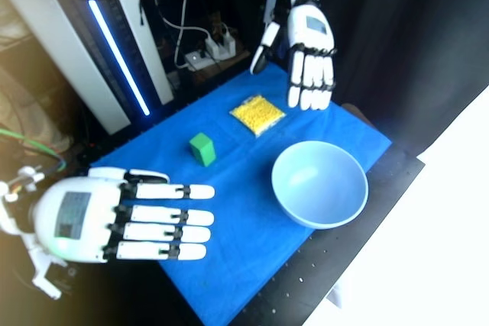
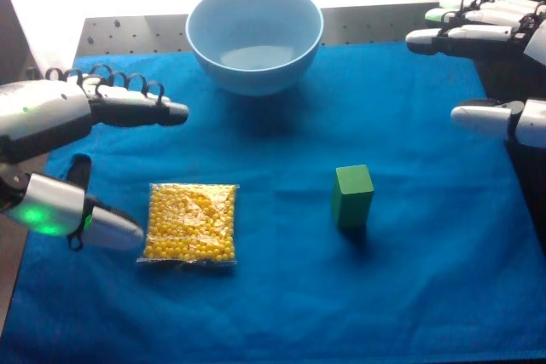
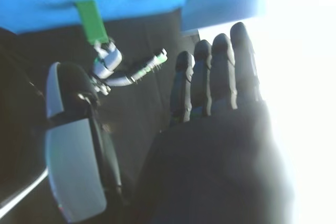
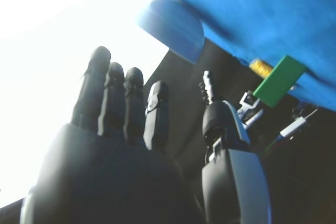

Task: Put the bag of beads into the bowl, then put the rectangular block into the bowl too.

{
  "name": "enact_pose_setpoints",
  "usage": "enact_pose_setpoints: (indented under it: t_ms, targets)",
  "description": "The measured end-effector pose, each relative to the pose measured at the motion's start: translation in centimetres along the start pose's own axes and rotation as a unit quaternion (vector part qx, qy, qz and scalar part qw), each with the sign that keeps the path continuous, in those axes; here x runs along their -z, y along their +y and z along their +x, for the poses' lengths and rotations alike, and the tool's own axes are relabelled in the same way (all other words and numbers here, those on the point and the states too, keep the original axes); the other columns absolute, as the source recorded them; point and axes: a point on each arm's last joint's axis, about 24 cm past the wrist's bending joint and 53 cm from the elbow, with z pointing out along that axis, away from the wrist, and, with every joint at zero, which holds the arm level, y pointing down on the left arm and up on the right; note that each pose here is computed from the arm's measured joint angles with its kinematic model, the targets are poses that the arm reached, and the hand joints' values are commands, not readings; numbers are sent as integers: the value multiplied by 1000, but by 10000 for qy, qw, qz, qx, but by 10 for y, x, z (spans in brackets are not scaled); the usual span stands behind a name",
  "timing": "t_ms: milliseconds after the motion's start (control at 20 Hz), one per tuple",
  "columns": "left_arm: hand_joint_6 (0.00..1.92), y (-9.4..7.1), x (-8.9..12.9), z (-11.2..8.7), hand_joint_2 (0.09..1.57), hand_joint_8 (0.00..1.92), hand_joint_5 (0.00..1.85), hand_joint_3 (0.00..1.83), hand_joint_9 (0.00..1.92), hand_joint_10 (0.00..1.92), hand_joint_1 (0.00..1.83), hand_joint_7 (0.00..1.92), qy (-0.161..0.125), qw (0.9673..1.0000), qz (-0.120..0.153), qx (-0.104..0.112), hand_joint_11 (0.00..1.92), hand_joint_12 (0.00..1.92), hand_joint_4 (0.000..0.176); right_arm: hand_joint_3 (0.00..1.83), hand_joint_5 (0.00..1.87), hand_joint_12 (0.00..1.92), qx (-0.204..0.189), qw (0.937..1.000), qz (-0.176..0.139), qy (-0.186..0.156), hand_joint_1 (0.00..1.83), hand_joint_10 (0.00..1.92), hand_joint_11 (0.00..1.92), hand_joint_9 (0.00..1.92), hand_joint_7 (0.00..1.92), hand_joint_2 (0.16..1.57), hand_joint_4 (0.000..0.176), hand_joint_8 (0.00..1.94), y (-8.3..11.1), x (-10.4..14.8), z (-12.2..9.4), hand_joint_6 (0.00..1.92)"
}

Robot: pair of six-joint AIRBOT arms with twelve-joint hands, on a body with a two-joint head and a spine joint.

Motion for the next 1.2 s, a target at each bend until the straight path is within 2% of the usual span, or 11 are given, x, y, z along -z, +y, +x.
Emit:
enact_pose_setpoints:
  t_ms: [250, 500, 550, 600, 750, 800, 850, 900, 950, 1050, 1200]
  targets:
    - [0, -7, -17, 25, 881, 2, 359, 1, 458, 20, 856, 392, 423, 9985, 11, -357, 0, 1169, 80, 5, 404, 111, -21, 10000, -1, 32, 688, 5, 221, 211, 261, 1284, 113, 1, 0, -1, 4, 0]
    - [9, -13, -33, 36, 879, 11, 412, 1, 487, 7, 883, 453, 634, 9958, 42, -658, 0, 1167, 61, 3, 406, 94, -23, 10000, 10, 39, 646, 0, 200, 203, 281, 1287, 115, 4, -1, -1, 4, 0]
    - [7, -13, -34, 39, 883, 10, 419, 2, 498, 9, 877, 467, 667, 9955, 31, -666, 0, 1148, 53, 4, 401, 99, -24, 10000, 11, 37, 626, 4, 218, 214, 287, 1292, 114, 5, -1, -1, 4, 0]
    - [9, -11, -36, 40, 848, 10, 507, 0, 606, 30, 974, 550, 681, 9954, 8, -674, 90, 1155, 15, 4, 402, 94, -24, 10000, 17, 37, 624, 2, 210, 212, 286, 1293, 116, 4, -1, -1, 4, 1]
    - [11, -6, -43, 35, 952, 20, 689, 2, 743, 56, 989, 768, 635, 9956, -51, -681, 113, 1246, 5, 0, 410, 91, -24, 10000, 16, 40, 661, 2, 213, 207, 274, 1286, 118, 1, -1, -1, 5, 3]
    - [11, -7, -45, 34, 951, 49, 870, 1, 733, 445, 1126, 956, 598, 9961, -34, -643, 180, 1408, 0, 0, 411, 89, -25, 10000, 10, 38, 648, 0, 213, 204, 264, 1276, 122, 0, -1, -1, 5, 2]
    - [11, -8, -46, 33, 951, 49, 870, 1, 733, 445, 1126, 956, 583, 9962, -16, -640, 180, 1408, 0, 0, 411, 89, -23, 10000, 12, 39, 648, 0, 213, 204, 264, 1276, 122, 0, -1, -1, 5, 2]
    - [561, -8, -48, 32, 1018, 138, 1084, 16, 583, 976, 1150, 1028, 564, 9965, -11, -619, 165, 1562, 0, 0, 412, 85, -22, 10000, 14, 39, 644, 0, 204, 192, 259, 1274, 117, 0, -1, -1, 4, 2]
    - [809, -7, -48, 32, 1072, 898, 1045, 7, 520, 1380, 1162, 920, 555, 9968, -20, -583, 164, 1728, 0, 0, 414, 86, -25, 10000, 12, 39, 643, 2, 206, 194, 274, 1275, 111, 6, -1, -1, 5, 3]
    - [817, -6, -49, 29, 1077, 1434, 1070, 0, 571, 1658, 1175, 880, 505, 9974, -30, -505, 230, 1906, 0, 1, 407, 87, -32, 10000, 15, 35, 621, 3, 213, 200, 274, 1283, 119, 4, -1, -1, 5, 1]
    - [600, -6, -46, 18, 1131, 1410, 1068, 0, 617, 1707, 1252, 881, 390, 9981, -41, -470, 391, 1921, 0, 3, 397, 90, -38, 10000, 9, 40, 592, 7, 229, 220, 268, 1288, 105, 2, 0, -1, 5, 0]
